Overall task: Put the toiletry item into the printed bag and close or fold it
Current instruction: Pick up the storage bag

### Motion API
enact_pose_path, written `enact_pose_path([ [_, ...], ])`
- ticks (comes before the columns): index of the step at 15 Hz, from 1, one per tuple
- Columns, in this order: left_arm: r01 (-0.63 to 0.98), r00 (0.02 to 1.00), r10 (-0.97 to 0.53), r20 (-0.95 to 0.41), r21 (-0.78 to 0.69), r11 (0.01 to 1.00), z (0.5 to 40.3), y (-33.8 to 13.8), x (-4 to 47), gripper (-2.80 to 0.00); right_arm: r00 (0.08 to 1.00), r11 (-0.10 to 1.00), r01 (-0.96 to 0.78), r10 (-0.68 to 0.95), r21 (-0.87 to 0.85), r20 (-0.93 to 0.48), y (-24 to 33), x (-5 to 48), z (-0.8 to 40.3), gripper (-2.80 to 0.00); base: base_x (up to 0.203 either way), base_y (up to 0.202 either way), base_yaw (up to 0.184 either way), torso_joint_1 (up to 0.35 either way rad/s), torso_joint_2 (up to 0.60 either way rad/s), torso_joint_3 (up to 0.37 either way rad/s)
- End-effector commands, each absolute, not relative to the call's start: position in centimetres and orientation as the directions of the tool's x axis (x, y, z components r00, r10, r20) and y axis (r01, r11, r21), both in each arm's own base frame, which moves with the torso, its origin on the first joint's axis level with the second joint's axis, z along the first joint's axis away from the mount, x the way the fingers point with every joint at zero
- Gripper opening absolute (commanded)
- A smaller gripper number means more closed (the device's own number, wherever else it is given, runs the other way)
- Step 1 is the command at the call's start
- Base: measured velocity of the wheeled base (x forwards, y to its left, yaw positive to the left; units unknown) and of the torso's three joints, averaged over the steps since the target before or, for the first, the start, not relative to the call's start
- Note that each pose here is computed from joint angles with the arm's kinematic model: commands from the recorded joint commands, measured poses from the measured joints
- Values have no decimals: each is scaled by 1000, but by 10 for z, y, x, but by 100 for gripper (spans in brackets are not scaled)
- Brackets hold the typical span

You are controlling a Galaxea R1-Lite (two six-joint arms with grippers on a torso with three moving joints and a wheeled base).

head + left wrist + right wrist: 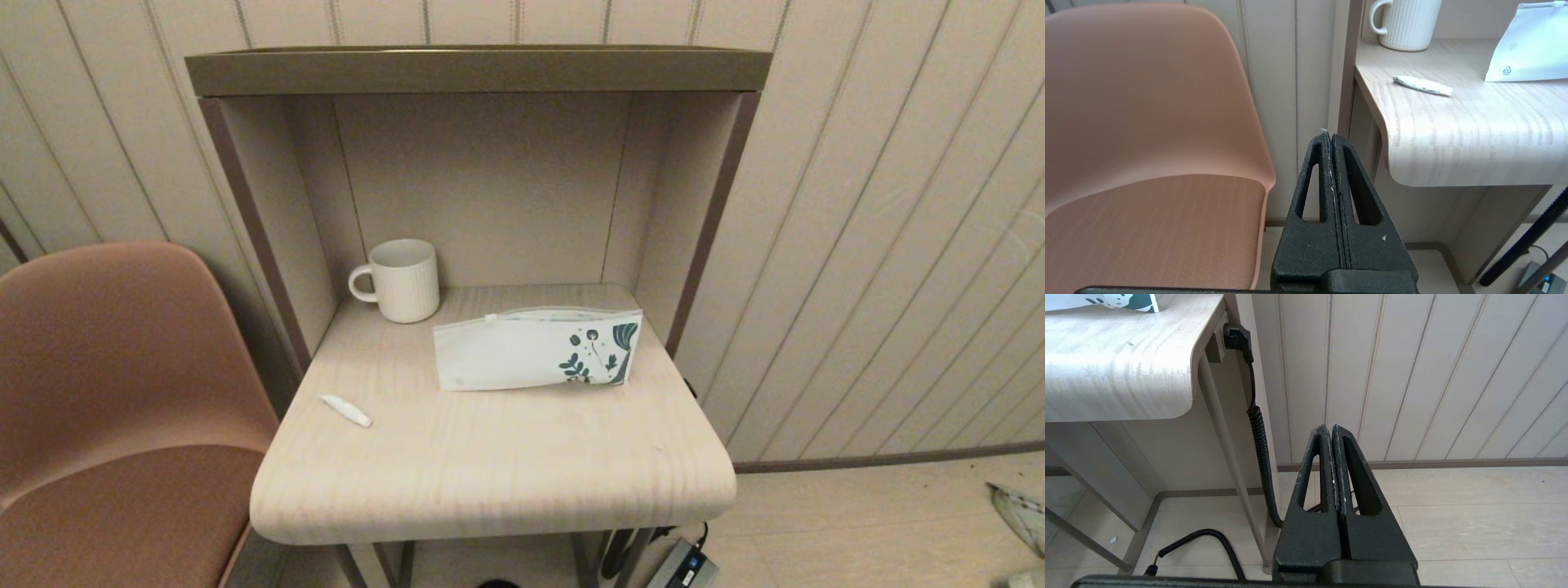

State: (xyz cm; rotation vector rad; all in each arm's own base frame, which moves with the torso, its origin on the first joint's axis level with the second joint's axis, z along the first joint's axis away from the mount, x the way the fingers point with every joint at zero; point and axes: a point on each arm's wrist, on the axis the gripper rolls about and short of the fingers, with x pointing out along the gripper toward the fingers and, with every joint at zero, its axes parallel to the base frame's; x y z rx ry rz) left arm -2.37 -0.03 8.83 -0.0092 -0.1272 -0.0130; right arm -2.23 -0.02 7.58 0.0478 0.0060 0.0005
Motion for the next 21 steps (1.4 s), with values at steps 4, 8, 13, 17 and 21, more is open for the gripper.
enact_pose_path([
  [4, 15, 992, -14, 127, -9, 1000, 88, 0, -24, -280, 1000, 999, -14, 15, 34, -19, 0, -24, 78, -280, 0, 0, 0, 0, 0, 0],
  [8, 14, 992, -12, 127, -9, 1000, 88, 0, -24, -280, 982, 986, -162, 158, 40, 103, 3, -60, 151, -280, 0, 0, 0, 0, 0, 0],
  [13, 15, 992, -14, 127, -9, 1000, 88, 0, -24, -280, 947, 948, -275, 295, 158, -124, 6, 3, 249, -280, 0, 0, 0, 0, 0, 0],
  [17, 15, 992, -14, 127, -9, 1000, 88, 0, -24, -280, 855, 946, -281, 323, 161, -405, 16, 140, 255, -280, 0, 0, 0, 0, 0, 0],
  [21, 15, 992, -14, 127, -9, 1000, 88, 0, -24, -280, 752, 856, -475, 515, 205, -412, 26, 238, 229, -280, 0, 0, 0, 0, 0, 0],
])
